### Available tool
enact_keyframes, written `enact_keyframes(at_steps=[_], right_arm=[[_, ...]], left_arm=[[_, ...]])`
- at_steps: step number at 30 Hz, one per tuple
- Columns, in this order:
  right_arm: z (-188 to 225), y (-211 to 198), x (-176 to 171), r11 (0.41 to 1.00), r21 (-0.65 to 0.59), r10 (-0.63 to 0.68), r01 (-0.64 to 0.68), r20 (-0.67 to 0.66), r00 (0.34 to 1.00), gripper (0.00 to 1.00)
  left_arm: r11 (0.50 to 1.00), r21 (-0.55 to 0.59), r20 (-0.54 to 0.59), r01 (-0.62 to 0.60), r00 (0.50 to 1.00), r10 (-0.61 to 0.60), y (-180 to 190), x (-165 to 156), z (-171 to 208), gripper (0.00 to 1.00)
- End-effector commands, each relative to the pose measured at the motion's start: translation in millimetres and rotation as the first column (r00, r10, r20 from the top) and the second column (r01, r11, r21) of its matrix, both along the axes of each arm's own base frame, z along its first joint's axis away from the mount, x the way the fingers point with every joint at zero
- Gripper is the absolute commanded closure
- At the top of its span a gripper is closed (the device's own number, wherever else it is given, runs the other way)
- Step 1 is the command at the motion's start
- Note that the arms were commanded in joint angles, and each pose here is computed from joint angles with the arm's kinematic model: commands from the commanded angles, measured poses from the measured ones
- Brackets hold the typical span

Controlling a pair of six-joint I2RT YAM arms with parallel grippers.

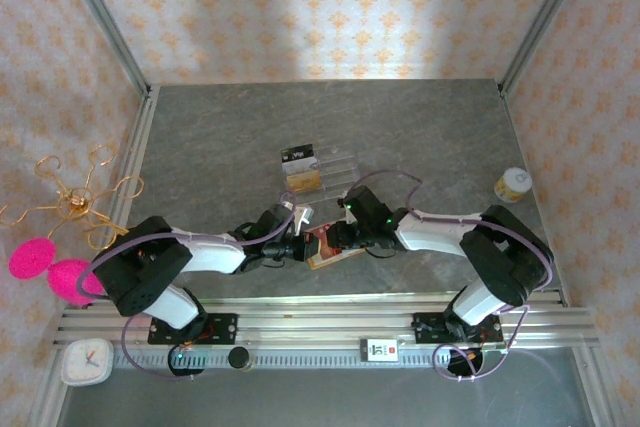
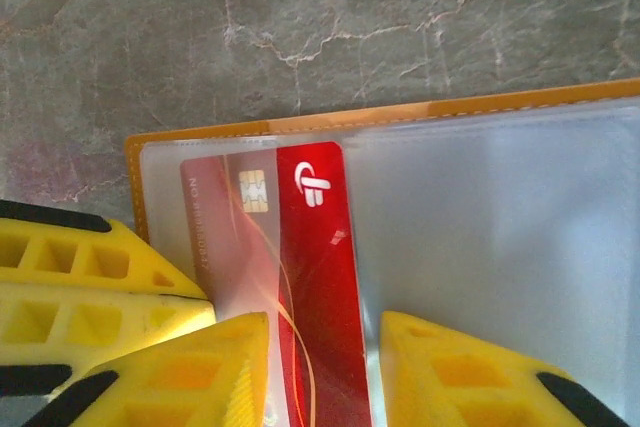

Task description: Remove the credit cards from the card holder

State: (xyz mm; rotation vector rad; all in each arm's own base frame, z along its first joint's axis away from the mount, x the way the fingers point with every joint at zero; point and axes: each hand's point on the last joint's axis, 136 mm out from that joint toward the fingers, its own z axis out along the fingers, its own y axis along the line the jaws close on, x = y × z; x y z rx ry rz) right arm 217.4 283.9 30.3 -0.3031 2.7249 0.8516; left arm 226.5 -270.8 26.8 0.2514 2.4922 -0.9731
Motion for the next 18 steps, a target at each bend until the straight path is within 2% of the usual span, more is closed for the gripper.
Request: enact_keyframes(at_steps=[1,3,12,18], right_arm=[[-9,0,-10,1.0,0.021,0.01,-0.009,-0.048,0.999,0.69],[-8,0,-10,1.0,0.029,0.002,-0.001,-0.049,0.999,0.72],[-9,-23,1,0.993,-0.011,-0.115,0.115,-0.01,0.993,0.99],[4,-40,4,0.982,-0.004,-0.189,0.19,0.027,0.982,1.0]], left_arm=[[0.992,0.13,-0.084,-0.002,0.996,0.013,24,-15,-39,1.0],[0.991,0.134,-0.09,-0.001,0.996,0.013,25,-15,-41,1.0],[0.993,0.121,-0.102,-0.005,0.995,0.018,29,-18,-41,1.0],[0.993,0.117,-0.102,-0.007,0.995,0.019,31,-17,-40,1.0]])
